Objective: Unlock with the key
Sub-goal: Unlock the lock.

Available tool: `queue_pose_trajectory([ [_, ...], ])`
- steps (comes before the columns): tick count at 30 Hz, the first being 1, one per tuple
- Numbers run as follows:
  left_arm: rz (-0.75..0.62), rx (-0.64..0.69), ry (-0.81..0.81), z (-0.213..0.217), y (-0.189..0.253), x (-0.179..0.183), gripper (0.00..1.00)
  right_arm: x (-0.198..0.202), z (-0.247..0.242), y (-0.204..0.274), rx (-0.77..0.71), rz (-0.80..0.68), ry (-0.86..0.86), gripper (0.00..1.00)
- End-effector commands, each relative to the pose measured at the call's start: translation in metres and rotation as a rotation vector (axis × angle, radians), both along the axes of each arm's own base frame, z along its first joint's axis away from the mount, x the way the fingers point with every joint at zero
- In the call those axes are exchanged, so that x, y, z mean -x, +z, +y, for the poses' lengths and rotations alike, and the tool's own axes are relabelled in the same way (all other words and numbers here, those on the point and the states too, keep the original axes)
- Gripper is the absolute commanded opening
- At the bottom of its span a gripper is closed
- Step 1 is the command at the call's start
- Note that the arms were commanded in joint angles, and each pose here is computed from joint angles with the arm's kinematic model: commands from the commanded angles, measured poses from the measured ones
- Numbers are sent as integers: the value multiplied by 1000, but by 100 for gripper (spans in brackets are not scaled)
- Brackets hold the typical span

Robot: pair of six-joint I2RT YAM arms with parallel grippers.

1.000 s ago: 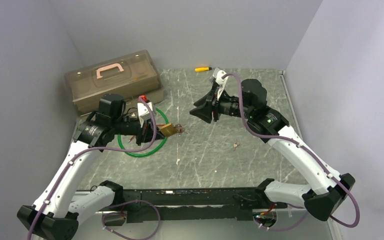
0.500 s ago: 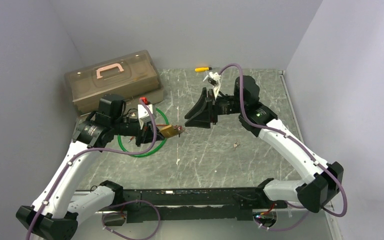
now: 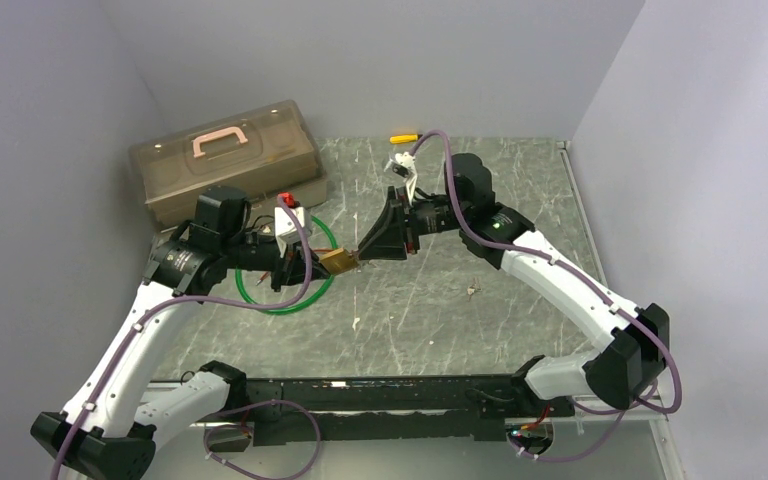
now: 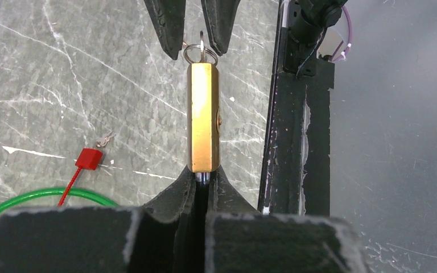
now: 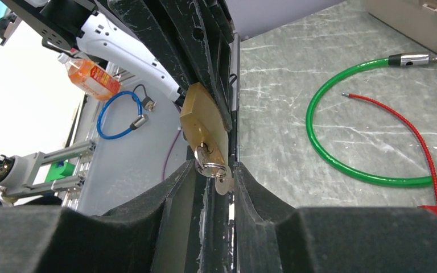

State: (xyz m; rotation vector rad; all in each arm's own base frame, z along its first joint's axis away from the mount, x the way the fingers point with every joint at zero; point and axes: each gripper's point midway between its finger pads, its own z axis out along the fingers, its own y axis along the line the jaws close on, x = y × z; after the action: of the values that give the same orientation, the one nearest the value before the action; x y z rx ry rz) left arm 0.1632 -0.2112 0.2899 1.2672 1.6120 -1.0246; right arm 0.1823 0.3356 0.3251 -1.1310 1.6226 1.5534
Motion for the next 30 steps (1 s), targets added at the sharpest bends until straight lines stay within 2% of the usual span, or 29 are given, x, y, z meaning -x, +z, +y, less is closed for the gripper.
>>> queue_pose_trajectory([
  [1, -106, 85, -71, -8, 35, 5, 0, 2, 5, 26, -59, -84, 20, 34],
  [6, -105, 85, -72, -8, 35, 5, 0, 5, 8, 28, -74, -87, 33, 30],
  [13, -113, 76, -70, -8, 33, 4, 0, 9, 11, 22, -75, -62, 74, 0],
  [18, -157, 44, -55, -4, 32, -1, 0, 11, 12, 18, -71, -13, 93, 0],
  [30, -434, -52, 24, 1, 82, -38, 0, 1, 24, -21, 15, 258, 43, 0],
])
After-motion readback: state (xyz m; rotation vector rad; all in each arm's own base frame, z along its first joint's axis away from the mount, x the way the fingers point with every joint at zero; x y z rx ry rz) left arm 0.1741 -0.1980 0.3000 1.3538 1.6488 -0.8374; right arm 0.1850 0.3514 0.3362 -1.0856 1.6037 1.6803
